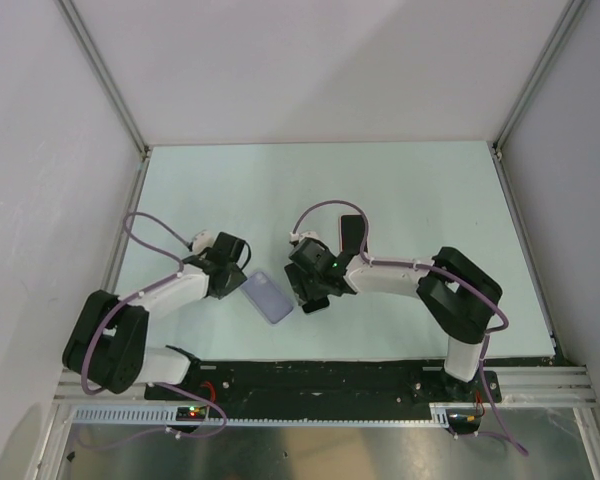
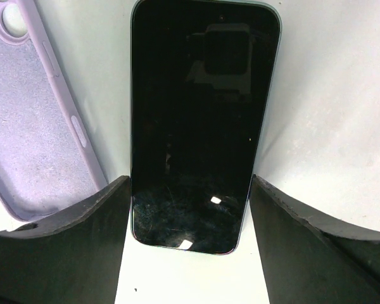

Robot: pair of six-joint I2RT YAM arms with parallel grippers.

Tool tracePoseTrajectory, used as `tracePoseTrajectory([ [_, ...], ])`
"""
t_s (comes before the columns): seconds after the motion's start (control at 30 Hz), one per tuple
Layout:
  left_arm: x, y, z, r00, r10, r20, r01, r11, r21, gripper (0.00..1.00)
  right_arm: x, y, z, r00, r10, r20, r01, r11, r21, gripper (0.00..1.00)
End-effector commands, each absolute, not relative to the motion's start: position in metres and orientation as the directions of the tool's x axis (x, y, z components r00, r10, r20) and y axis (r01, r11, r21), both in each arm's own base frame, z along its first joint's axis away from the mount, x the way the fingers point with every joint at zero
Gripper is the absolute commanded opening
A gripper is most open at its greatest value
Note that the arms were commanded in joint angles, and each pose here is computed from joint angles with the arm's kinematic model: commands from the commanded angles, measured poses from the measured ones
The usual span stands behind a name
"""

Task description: Put the phone into the phone case

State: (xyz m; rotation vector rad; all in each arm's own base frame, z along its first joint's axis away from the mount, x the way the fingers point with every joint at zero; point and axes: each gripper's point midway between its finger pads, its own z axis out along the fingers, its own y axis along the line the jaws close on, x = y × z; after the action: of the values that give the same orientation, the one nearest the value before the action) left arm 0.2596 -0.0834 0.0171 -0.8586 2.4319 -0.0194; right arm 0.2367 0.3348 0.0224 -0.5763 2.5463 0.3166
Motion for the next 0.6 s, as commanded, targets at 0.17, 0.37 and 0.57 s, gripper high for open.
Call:
tracePoseTrajectory([
  [0.17, 0.273, -0.085, 0.066, -0.661, -0.452, -0.599, -0.427, 0.883, -0.195, 0.60, 0.239, 0.332, 0.029, -0.788, -0.336, -0.516, -0.479, 0.861, 0.171, 0.48],
  [0.37, 0.273, -0.123, 0.085, -0.734, -0.339, -0.589, -0.249, 0.941, -0.231, 0.59, 0.241, 0.328, 0.030, -0.794, -0.321, -0.517, -0.467, 0.866, 0.178, 0.47],
  [0.57, 0.267, -0.142, 0.080, -0.757, -0.378, -0.532, -0.258, 0.922, -0.289, 0.56, 0.243, 0.322, 0.028, -0.800, -0.311, -0.513, -0.451, 0.875, 0.173, 0.47],
])
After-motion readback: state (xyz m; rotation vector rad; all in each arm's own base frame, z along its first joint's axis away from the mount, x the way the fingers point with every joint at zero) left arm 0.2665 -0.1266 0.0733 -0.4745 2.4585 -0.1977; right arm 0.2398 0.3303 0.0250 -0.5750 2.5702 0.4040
